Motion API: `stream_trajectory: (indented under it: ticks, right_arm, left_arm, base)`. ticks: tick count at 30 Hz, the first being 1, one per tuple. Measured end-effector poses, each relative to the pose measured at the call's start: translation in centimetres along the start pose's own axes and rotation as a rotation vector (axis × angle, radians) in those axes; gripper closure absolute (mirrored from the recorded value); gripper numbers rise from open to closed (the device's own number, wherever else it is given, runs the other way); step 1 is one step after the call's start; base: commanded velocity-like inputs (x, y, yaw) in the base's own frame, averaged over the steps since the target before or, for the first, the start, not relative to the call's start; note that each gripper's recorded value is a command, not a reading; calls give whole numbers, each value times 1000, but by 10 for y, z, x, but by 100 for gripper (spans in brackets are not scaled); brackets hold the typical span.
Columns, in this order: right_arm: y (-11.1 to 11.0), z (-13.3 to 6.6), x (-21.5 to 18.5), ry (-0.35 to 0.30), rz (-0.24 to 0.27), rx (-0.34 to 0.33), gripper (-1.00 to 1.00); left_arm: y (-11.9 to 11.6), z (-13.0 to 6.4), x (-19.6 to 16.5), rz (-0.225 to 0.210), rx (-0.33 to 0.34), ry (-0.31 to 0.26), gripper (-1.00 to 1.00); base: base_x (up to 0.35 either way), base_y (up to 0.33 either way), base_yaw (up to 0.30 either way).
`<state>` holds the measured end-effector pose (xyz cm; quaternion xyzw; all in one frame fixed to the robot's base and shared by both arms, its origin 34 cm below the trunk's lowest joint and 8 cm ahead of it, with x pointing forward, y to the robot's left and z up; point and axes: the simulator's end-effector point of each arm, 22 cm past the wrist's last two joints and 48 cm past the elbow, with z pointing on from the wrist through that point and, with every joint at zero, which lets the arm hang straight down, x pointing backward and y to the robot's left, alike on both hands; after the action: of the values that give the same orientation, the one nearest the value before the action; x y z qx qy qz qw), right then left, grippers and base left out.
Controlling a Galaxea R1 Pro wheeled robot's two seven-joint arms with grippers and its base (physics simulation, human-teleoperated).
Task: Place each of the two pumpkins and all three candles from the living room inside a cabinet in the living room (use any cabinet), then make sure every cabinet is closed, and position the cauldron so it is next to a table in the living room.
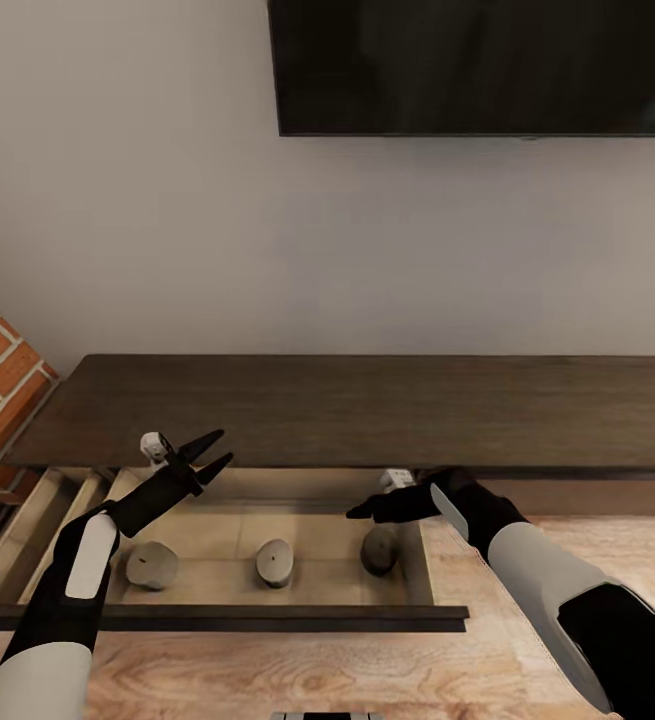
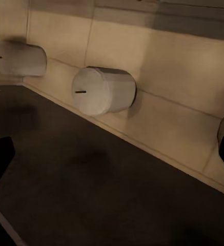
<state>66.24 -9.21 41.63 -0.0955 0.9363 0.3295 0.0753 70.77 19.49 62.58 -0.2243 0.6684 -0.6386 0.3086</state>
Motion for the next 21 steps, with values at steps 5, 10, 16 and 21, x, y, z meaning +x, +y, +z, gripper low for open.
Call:
stream_trajectory:
  ticks: [5,10,16,21]
  right_arm:
    - [8,-9,-4,0,0,-15,-100]
    - [14,-17,-8,1,0,-16,-100]
    - [20,-26,-12,2,-1,-16,-100]
    - [26,-34,-16,2,0,-15,-100]
  left_arm:
    - [-11,0,-5,1,3,-4,-100]
    - [-21,2,-7,0,2,-4,-100]
    - [-31,3,-9,-2,-1,-4,-100]
    - [-41,5,-12,0,-1,-4,-100]
  base:
    - [-273,0,0]
    - [-249,0,0]
    - [-39,0,0]
    - [-27,0,0]
